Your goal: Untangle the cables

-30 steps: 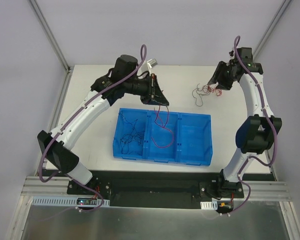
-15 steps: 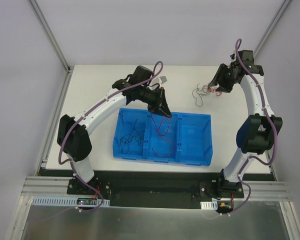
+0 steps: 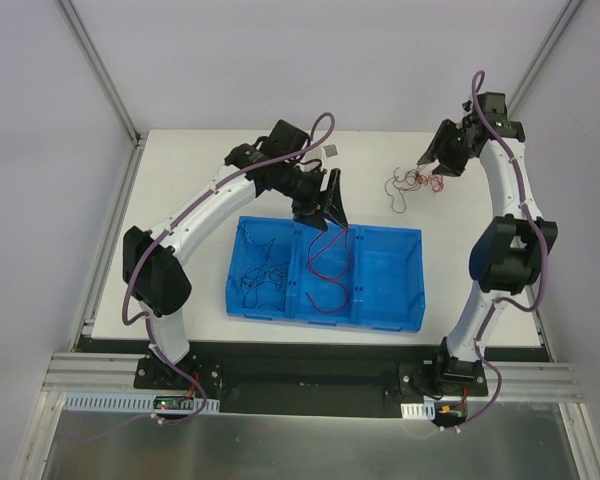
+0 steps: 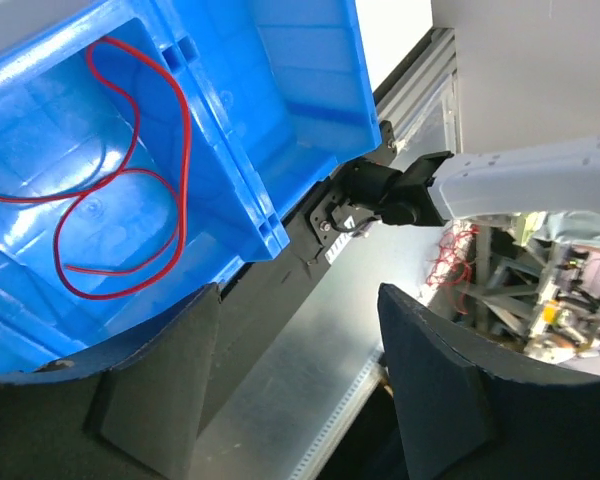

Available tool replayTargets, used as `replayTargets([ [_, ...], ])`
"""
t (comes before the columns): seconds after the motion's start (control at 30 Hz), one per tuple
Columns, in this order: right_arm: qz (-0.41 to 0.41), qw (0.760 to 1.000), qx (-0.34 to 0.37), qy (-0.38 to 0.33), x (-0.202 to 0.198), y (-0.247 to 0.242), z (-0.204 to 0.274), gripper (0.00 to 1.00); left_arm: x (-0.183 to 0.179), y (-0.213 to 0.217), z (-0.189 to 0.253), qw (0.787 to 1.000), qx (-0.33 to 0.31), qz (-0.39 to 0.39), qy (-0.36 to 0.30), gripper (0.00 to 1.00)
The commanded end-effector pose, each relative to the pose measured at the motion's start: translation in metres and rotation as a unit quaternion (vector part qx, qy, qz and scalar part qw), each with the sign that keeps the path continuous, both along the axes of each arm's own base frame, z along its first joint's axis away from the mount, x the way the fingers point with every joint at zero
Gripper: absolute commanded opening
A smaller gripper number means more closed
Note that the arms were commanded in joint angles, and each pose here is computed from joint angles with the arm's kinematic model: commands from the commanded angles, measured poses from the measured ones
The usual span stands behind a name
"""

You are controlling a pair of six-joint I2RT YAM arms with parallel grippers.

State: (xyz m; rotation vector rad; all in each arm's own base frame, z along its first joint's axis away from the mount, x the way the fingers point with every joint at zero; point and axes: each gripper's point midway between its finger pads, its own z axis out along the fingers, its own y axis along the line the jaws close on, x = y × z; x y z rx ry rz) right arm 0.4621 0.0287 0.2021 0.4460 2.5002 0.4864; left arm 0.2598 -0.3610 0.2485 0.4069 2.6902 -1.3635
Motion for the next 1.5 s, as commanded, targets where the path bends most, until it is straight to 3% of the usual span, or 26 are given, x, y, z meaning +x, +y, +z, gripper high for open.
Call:
replayTargets([
  [0.0,0.006,0.999,0.018,0.028,0.025,0.003,-0.019,0.52,-0.008,0.02,0.046,0.994,-0.008,-0.024,-0.102,0.65],
  [0.33,0.059,0.993,-0.016,0.102,0.029,0.024,-0.082,0.51,-0.004,0.049,0.083,0.979,0.012,-0.004,-0.205,0.7],
  [0.53,0.087,0.989,-0.011,0.121,0.034,0.051,-0.115,0.51,-0.007,0.055,0.081,0.979,0.016,-0.003,-0.205,0.7],
  [0.77,0.062,0.986,-0.044,0.148,0.036,0.039,-0.135,0.51,-0.012,0.065,0.084,0.976,0.023,0.003,-0.215,0.7],
  [0.9,0.081,0.984,-0.067,0.145,0.032,0.032,-0.134,0.51,-0.018,0.07,0.081,0.977,0.027,0.005,-0.212,0.7],
  [1.03,0.09,0.986,-0.084,0.113,0.031,0.025,-0.103,0.51,-0.02,0.071,0.08,0.977,0.027,0.004,-0.21,0.7],
  [1.23,0.042,0.996,-0.034,0.075,0.026,0.0,-0.076,0.51,-0.019,0.068,0.078,0.979,0.024,0.0,-0.203,0.7],
  [1.47,0.053,0.995,-0.034,0.082,0.025,-0.017,-0.096,0.54,-0.019,0.07,0.077,0.977,0.026,-0.004,-0.212,0.71],
])
